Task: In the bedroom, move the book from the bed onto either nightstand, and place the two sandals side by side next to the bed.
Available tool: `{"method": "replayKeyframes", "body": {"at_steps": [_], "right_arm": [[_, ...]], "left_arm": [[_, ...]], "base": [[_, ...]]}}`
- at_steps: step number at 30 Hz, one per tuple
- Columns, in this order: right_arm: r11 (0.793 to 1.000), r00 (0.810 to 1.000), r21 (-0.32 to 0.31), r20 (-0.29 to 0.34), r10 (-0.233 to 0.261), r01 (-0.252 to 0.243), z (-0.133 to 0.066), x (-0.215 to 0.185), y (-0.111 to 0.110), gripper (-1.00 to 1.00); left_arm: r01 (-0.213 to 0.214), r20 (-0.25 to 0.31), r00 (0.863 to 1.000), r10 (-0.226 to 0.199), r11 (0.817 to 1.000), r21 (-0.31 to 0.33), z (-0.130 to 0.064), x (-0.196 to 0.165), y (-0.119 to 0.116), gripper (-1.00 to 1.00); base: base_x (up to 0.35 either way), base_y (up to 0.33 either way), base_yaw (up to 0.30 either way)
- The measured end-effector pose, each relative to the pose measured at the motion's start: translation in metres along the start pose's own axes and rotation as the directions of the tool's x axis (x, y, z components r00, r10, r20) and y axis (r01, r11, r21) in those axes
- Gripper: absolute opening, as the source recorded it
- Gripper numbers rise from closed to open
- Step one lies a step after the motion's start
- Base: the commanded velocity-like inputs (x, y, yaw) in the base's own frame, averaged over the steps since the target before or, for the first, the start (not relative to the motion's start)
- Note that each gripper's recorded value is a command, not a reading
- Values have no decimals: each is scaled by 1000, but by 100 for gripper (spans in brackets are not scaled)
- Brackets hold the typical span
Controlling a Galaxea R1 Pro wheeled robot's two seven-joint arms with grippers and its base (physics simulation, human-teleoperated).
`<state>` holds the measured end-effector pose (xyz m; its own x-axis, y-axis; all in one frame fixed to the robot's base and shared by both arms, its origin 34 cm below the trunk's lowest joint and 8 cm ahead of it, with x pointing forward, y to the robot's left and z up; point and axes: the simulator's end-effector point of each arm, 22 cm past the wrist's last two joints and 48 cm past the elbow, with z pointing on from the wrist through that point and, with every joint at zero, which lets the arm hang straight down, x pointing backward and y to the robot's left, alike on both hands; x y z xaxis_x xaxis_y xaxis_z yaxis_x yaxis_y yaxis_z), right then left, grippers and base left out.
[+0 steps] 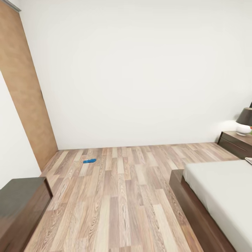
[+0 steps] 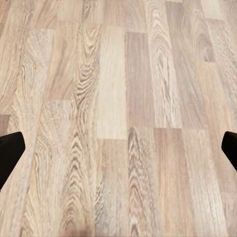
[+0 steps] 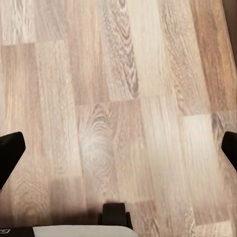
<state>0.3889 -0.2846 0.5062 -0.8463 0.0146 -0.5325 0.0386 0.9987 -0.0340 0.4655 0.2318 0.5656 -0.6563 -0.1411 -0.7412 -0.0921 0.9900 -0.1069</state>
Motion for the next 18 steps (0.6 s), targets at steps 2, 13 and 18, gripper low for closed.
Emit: {"method": "replayKeyframes", "body": {"at_steps": [2, 13, 18], "right_arm": [[1000, 1000, 0, 0, 0, 0, 0, 0, 0, 100], [1000, 1000, 0, 0, 0, 0, 0, 0, 0, 100], [1000, 1000, 0, 0, 0, 0, 0, 0, 0, 100]], "left_arm": [[0, 0, 1000, 0, 1000, 0, 0, 0, 0, 100], [1, 0, 1000, -1, 1000, -1, 0, 0, 0, 100], [1, 0, 1000, -1, 1000, -1, 0, 0, 0, 100]], "base": [[327, 0, 0], [328, 0, 0], [328, 0, 0]]}}
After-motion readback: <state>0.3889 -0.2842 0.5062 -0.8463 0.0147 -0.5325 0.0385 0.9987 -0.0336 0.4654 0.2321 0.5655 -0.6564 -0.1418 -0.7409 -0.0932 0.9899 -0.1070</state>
